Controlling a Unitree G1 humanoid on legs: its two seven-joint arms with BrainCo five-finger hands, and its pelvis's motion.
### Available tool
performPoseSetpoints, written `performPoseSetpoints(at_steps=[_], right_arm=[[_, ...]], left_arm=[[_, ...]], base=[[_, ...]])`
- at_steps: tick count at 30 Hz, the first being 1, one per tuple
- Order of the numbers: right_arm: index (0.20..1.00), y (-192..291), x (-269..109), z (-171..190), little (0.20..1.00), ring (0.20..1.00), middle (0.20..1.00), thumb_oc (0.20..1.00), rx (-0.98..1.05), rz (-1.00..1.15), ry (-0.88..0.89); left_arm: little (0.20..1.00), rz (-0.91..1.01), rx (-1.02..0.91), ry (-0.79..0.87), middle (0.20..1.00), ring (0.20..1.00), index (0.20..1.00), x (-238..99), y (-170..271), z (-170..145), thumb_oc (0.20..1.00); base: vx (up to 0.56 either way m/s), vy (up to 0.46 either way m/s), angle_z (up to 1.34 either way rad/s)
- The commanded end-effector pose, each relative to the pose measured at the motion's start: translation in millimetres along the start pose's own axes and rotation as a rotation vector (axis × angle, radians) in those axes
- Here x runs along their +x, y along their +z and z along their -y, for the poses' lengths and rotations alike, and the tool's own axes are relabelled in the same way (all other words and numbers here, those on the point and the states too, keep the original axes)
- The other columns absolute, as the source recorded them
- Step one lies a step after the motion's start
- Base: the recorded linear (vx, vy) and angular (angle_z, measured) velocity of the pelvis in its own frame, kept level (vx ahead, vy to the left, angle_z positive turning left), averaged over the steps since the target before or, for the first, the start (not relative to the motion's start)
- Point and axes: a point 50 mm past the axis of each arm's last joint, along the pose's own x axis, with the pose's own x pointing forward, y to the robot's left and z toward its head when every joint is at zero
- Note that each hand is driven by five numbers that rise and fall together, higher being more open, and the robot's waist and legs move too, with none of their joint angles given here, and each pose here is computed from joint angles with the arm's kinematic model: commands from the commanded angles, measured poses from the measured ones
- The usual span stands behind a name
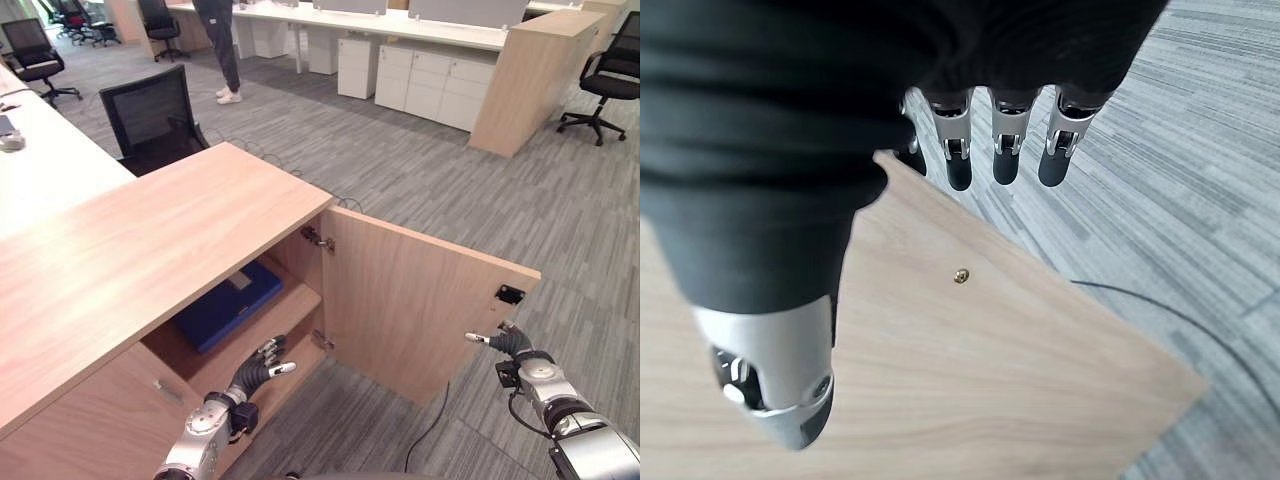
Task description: Put the empty folder in the office cabinet
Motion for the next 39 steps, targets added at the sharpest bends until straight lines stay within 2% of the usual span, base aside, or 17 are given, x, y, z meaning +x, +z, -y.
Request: performPoseSetpoints(at_steps=[1, 9, 13, 17, 20, 24, 31, 32, 36, 39], right_arm=[[1.0, 77, 11, -7, 1.0, 1.0, 1.0, 1.0, 0.032, 0.232, 0.029], [1.0, 54, 10, 10, 1.0, 1.0, 1.0, 1.0, 0.023, 0.151, -0.02], [1.0, 43, 7, 32, 1.0, 1.0, 1.0, 1.0, 0.007, 0.11, -0.083], [1.0, 42, 3, 60, 1.0, 1.0, 1.0, 1.0, 0.054, 0.106, -0.169], [1.0, 49, 3, 65, 1.0, 1.0, 1.0, 1.0, 0.123, 0.142, -0.185], [1.0, 55, 5, 49, 1.0, 1.0, 1.0, 1.0, 0.172, 0.179, -0.13], [1.0, 85, -1, -22, 1.0, 1.0, 1.0, 1.0, 0.281, 0.38, 0.089], [1.0, 84, -1, -23, 1.0, 1.0, 1.0, 1.0, 0.281, 0.378, 0.089], [1.0, 100, -32, -64, 1.0, 1.0, 1.0, 1.0, 0.306, 0.583, 0.238], [1.0, 100, -45, -69, 1.0, 1.0, 1.0, 1.0, 0.306, 0.648, 0.271]], left_arm=[[1.0, 0.039, 0.104, -0.111, 1.0, 1.0, 1.0, 12, 17, 11, 1.0], [1.0, 0.03, 0.093, -0.108, 1.0, 1.0, 1.0, 11, 15, 10, 1.0], [1.0, 0.02, 0.102, -0.121, 1.0, 1.0, 1.0, 10, 13, 11, 1.0], [1.0, 0.024, 0.11, -0.139, 1.0, 1.0, 1.0, 10, 15, 12, 1.0], [1.0, 0.025, 0.118, -0.142, 1.0, 1.0, 1.0, 10, 17, 11, 1.0], [1.0, 0.02, 0.119, -0.128, 1.0, 1.0, 1.0, 10, 15, 10, 1.0], [1.0, 0.034, 0.086, -0.029, 1.0, 1.0, 1.0, 6, 14, -2, 1.0], [1.0, 0.033, 0.086, -0.029, 1.0, 1.0, 1.0, 6, 14, -2, 1.0], [1.0, 0.073, 0.013, 0.111, 1.0, 1.0, 1.0, 1, 16, -20, 1.0], [1.0, 0.118, -0.032, 0.167, 1.0, 1.0, 1.0, 4, 26, -28, 1.0]], base=[[0.02, 0.01, 0.19], [0.01, 0.006, 0.12], [0.01, -0.002, 0.13], [0.0, -0.004, 0.01], [0.0, 0.0, 0.0], [0.0, 0.0, 0.0], [-0.04, -0.024, 0.0], [-0.04, -0.039, -0.01], [-0.11, -0.073, 0.01], [-0.16, -0.066, 0.4]])
